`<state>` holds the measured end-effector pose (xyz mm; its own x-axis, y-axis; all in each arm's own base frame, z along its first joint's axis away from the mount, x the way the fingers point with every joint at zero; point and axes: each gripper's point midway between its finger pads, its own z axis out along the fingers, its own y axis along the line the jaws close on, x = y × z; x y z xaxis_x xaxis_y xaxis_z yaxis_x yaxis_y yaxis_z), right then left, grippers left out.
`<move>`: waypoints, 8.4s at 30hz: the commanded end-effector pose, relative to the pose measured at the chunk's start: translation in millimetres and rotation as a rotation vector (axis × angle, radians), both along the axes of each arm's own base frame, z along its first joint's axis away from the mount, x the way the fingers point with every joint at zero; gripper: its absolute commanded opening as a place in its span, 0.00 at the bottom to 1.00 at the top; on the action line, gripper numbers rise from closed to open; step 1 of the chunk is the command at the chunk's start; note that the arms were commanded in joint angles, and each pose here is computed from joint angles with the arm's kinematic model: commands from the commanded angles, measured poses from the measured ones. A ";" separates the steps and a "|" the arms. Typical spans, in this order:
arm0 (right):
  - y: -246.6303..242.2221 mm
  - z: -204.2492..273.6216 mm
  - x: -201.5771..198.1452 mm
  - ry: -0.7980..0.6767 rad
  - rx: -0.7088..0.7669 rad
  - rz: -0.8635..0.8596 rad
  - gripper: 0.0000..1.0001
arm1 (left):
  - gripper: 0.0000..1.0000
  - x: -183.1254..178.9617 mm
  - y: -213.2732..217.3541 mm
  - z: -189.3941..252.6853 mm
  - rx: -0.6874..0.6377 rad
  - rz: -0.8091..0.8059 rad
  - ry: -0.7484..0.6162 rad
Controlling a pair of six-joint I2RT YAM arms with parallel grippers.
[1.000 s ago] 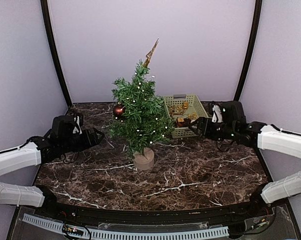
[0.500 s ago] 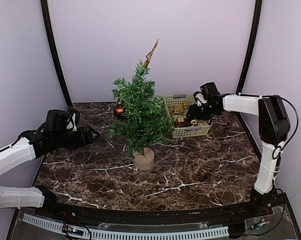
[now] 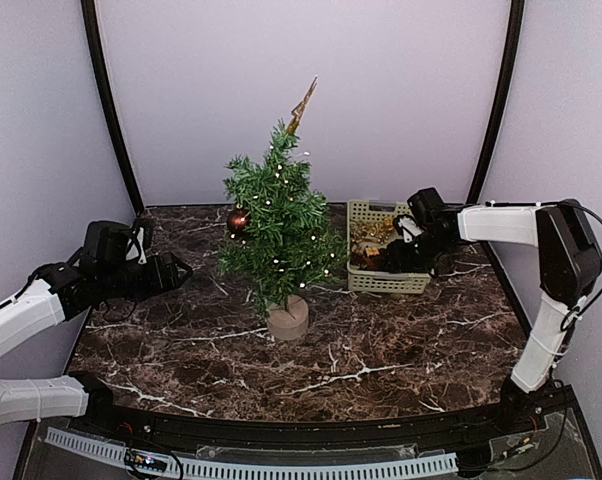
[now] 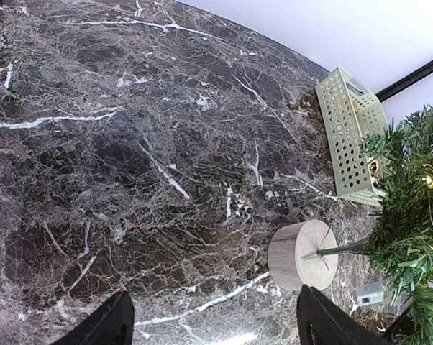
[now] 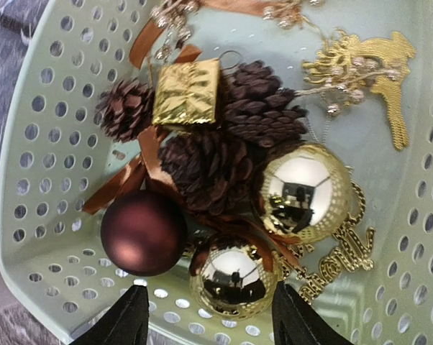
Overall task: Decorate the small christmas tree
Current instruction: Pick up the ornament ball from the bin, then pick up the ornament pick.
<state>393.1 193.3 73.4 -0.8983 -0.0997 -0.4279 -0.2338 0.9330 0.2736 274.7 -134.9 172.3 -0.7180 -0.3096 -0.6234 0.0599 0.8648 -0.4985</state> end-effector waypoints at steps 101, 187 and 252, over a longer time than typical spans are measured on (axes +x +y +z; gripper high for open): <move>5.0 98.2 -28.1 -0.288 0.185 0.000 0.37 | 0.79 -64.7 -22.3 132.7 -0.209 -0.304 -0.431; 38.9 407.3 -266.7 -0.546 0.965 0.884 0.40 | 0.92 -116.0 -395.0 235.3 -0.350 -0.885 -0.654; 33.6 342.4 -253.4 -0.522 0.938 0.707 0.38 | 0.07 -136.9 -254.0 199.1 -0.041 -0.897 -0.414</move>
<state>138.3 226.8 413.6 -0.4982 0.0184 -0.8669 -0.8646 0.0649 0.4982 130.7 -434.5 404.8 -0.3846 0.0931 -0.9184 0.9069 0.2237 -0.3571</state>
